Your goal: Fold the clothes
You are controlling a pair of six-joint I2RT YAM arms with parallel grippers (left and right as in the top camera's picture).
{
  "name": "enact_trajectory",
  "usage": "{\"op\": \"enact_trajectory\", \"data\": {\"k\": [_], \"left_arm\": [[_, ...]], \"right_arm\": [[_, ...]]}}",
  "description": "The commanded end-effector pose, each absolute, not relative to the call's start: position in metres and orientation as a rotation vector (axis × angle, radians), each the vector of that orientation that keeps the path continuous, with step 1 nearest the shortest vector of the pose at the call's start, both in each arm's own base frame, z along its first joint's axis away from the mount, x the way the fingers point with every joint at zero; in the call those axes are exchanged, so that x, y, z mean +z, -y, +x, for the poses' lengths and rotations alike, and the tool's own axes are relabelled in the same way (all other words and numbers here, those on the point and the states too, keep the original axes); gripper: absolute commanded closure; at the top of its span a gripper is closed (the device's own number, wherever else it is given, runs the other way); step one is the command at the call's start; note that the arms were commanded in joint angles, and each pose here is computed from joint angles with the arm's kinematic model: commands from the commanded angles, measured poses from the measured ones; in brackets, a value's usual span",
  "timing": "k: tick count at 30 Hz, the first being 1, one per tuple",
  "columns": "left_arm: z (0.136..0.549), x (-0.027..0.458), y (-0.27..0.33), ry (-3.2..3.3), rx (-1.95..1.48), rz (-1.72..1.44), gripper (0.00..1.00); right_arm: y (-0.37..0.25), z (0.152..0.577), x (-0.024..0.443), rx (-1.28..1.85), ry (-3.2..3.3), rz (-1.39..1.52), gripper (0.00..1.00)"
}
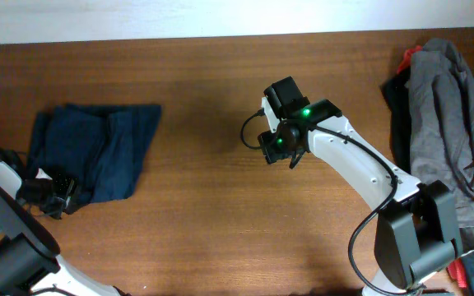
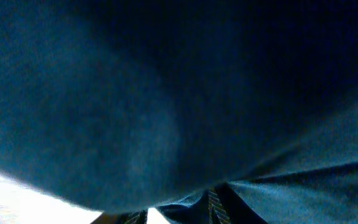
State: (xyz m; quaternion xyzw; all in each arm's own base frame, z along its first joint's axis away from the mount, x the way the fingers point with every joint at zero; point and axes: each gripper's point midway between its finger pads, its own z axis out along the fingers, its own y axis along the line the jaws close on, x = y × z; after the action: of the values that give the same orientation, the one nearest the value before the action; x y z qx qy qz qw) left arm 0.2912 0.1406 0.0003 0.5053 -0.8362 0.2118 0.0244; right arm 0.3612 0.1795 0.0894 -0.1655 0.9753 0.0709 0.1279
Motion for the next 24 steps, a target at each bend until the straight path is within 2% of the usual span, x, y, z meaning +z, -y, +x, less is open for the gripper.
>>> {"op": "enact_trajectory", "data": {"k": [1, 7, 12, 18, 22, 24], "left_arm": [[0.286, -0.007, -0.132, 2.564, 0.656, 1.542, 0.68], [0.284, 0.036, -0.154, 2.791, 0.472, 1.499, 0.66], [0.299, 0.121, -0.163, 3.241, 0.383, 1.274, 0.61], [0.312, 0.247, -0.133, 3.879, 0.107, 0.565, 0.38], [0.314, 0.305, -0.101, 4.117, -0.059, 0.175, 0.19], [0.312, 0.318, -0.085, 4.163, -0.125, -0.065, 0.16]], "right_arm": [[-0.182, 0.361, 0.103, 0.222, -2.803, -0.474, 0.43], [-0.182, 0.362, 0.103, 0.224, -2.799, -0.474, 0.44], [-0.182, 0.374, 0.131, 0.251, -2.703, -0.442, 0.46], [-0.156, 0.393, 0.234, 0.291, -2.42, -0.317, 0.42], [-0.125, 0.385, 0.299, 0.29, -2.249, -0.229, 0.38], [-0.112, 0.374, 0.32, 0.284, -2.2, -0.201, 0.37]]}}
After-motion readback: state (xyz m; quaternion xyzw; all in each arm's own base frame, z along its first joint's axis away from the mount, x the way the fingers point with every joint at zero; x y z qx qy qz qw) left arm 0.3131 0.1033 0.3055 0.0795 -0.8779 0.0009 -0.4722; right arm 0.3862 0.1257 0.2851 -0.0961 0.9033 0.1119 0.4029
